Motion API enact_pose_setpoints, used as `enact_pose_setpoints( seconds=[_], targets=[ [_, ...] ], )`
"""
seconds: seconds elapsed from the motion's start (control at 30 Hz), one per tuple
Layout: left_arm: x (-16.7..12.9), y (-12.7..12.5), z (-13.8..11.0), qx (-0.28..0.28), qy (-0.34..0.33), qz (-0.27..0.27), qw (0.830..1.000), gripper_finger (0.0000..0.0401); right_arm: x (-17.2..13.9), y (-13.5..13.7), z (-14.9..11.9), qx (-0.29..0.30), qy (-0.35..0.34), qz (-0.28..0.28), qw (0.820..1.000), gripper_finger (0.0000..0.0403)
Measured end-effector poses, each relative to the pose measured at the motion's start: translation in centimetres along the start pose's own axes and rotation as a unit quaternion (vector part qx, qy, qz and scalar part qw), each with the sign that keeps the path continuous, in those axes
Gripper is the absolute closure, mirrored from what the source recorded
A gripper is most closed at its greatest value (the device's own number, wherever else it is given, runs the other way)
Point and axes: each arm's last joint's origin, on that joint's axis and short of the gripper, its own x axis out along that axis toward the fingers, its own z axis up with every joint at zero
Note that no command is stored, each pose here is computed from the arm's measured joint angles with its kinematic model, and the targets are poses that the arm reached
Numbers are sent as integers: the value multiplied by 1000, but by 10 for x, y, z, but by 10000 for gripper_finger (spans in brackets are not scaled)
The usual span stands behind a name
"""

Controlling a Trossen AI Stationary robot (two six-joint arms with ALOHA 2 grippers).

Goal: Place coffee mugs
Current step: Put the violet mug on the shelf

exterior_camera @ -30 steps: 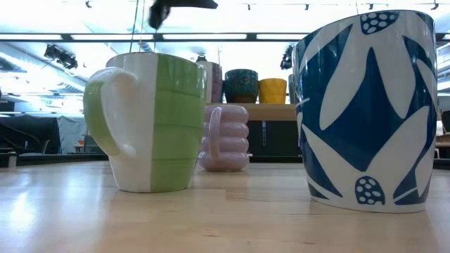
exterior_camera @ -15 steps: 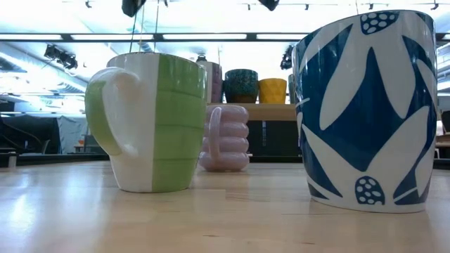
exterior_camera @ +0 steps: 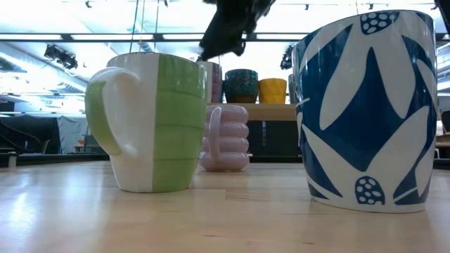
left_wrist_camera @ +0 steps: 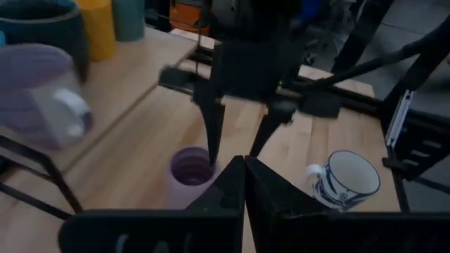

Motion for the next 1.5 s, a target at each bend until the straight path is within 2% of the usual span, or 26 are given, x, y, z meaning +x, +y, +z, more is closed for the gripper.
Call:
enact_pose_setpoints(
  seconds=[0.13, 0.23, 0.37, 0.5, 0.67, 1.1, 1.5],
  targets=[
    [-14, 11, 3, 10, -5, -1, 1000, 387, 14, -6, -5, 36, 20, -18, 999, 193],
    [-21, 16, 3, 16, -4, 1, 1000, 387, 16, -8, -7, 72, 29, -47, 996, 189],
    [-24, 22, -3, 26, -5, -1, 1000, 386, 15, -10, -8, 70, 30, -77, 994, 193],
    [-22, 32, -19, 7, -14, -15, 1000, 386, 16, -15, -9, 69, 29, -78, 994, 194],
    [-22, 42, -35, -35, -55, -30, 997, 386, 19, -17, -16, 81, 42, -77, 993, 194],
    [-9, 50, -67, -103, -98, -12, 990, 386, 35, -19, -37, 128, 55, -85, 987, 195],
    [-10, 50, -64, -116, -121, -9, 986, 386, 37, -18, -29, 98, 10, -80, 992, 195]
  ],
)
